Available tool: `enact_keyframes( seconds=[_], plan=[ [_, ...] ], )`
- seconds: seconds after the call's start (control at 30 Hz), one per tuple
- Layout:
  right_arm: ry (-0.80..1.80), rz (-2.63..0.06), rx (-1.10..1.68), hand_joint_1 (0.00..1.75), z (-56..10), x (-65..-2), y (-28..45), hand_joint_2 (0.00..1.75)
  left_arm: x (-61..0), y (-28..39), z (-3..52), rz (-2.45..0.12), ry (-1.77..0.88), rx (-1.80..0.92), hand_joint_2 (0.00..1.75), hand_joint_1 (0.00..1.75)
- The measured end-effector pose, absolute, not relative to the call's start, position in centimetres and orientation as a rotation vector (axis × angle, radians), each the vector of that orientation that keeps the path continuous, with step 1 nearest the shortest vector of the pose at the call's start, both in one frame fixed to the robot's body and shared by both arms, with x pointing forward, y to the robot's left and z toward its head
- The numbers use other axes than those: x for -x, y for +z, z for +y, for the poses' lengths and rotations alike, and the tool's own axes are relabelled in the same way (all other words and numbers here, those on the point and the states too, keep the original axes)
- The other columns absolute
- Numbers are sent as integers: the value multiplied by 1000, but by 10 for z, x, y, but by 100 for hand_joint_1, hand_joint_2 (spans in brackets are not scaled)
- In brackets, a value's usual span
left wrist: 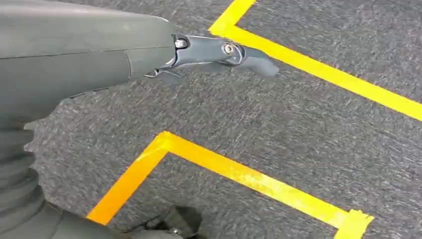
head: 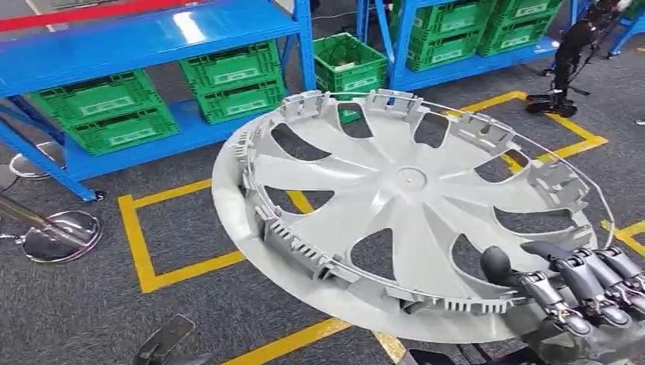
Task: Take the parts from the cabinet and place them on the table.
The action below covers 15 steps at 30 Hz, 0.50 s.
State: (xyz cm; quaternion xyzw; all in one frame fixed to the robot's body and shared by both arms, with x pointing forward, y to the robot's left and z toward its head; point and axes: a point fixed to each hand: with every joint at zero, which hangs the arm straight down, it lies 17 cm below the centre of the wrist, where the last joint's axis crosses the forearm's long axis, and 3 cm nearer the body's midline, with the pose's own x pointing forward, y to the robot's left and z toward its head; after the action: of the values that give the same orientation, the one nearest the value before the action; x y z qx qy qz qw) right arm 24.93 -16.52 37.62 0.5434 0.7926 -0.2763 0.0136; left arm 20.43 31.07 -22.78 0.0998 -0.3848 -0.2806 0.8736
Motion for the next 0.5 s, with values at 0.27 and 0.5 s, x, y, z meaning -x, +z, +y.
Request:
enact_keyframes(
  seconds=[0.27, 0.5],
  plan=[
    [-862, 2463, -1689, 175, -165, -249, 376, 175, -205, -228, 310, -802, -595, -209, 175, 0],
    [-869, 2465, -1691, 175, -165, -249, 375, 175, -209, -227, 310, -807, -598, -214, 175, 0]
  ],
)
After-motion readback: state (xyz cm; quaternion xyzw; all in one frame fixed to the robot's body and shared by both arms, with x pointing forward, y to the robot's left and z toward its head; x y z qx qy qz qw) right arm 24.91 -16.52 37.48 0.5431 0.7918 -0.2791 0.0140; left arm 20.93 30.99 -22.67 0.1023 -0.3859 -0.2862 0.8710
